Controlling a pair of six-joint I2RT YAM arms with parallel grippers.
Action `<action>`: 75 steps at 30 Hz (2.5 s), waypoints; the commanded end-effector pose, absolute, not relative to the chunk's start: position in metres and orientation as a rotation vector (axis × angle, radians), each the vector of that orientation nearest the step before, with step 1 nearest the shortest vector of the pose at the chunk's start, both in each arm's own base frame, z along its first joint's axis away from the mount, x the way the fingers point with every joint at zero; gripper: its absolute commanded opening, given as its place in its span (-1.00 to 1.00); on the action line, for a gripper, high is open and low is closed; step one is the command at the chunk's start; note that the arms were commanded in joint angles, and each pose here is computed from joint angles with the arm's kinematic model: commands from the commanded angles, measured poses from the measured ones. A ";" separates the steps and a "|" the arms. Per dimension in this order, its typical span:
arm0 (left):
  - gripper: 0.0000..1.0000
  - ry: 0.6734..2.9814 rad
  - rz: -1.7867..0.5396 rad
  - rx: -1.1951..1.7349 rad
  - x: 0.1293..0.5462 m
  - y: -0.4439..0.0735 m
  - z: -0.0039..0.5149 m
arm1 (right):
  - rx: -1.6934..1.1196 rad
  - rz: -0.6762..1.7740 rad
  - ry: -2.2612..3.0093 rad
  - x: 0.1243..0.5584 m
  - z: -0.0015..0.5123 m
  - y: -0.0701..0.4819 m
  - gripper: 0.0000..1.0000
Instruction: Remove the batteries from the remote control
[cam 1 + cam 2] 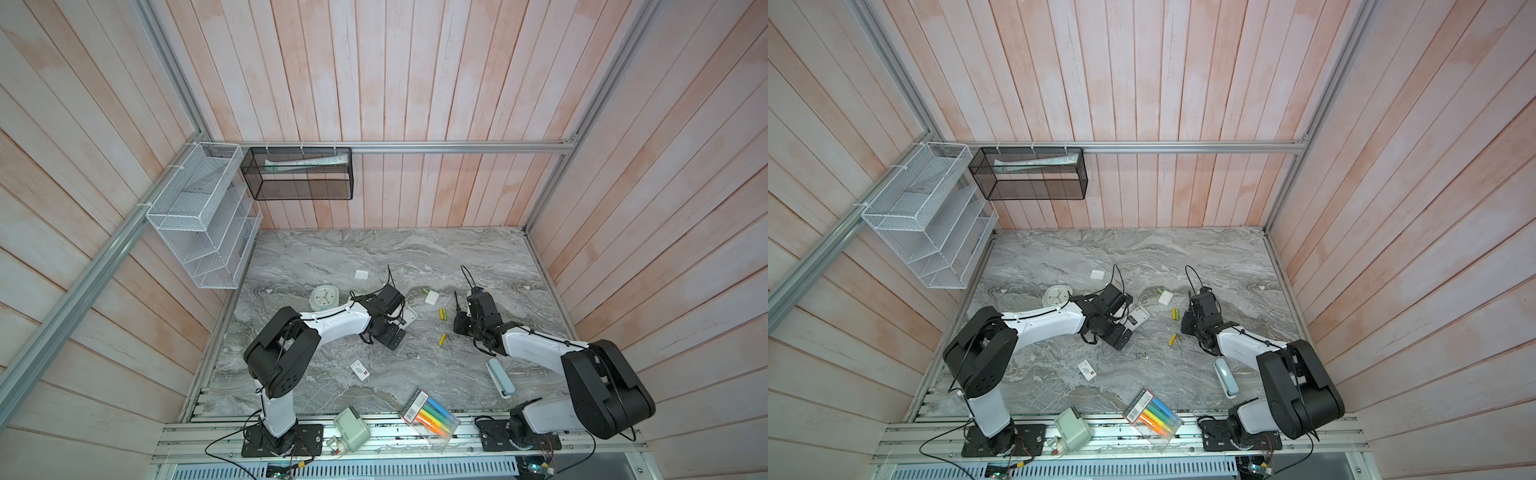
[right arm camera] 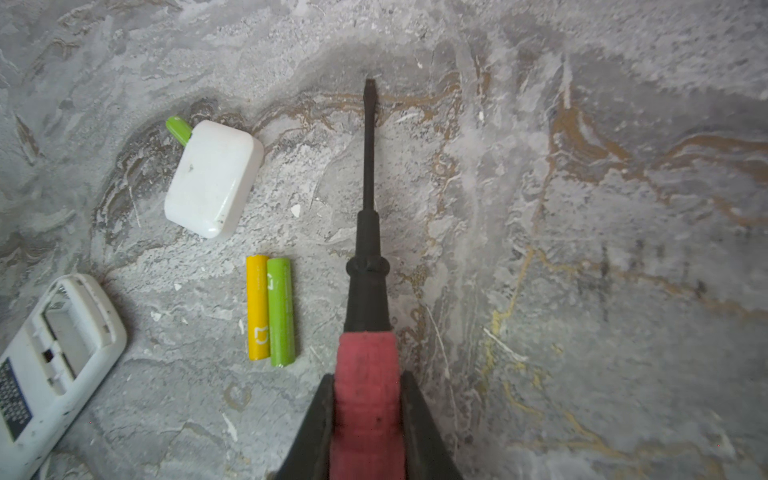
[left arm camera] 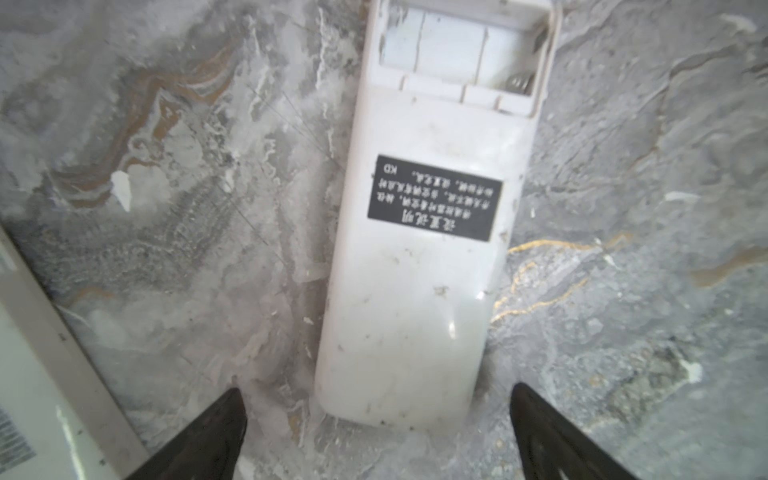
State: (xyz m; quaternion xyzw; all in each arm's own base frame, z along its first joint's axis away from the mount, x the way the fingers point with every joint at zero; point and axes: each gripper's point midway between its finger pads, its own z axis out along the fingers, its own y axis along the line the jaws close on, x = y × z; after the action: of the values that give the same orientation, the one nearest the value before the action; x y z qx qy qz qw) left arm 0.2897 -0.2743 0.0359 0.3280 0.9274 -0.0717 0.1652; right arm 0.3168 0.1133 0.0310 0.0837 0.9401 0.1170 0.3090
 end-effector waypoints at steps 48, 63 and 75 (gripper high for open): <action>1.00 1.912 -0.017 -0.119 0.368 -0.023 0.169 | 0.035 -0.141 1.949 0.400 0.115 0.024 0.96; 1.00 1.731 -0.030 -0.168 0.369 0.009 0.146 | 0.085 -0.050 1.683 0.358 0.149 -0.005 0.96; 1.00 1.714 0.023 -0.112 0.383 0.020 0.148 | 0.104 -0.054 1.668 0.367 0.134 -0.022 0.96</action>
State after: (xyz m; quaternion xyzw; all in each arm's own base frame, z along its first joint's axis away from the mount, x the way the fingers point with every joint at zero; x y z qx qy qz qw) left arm 0.3756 0.0168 0.1321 -0.0626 0.7757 0.0052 0.6280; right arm 0.3606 -0.0228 0.1281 0.0501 0.7568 -0.0312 0.6509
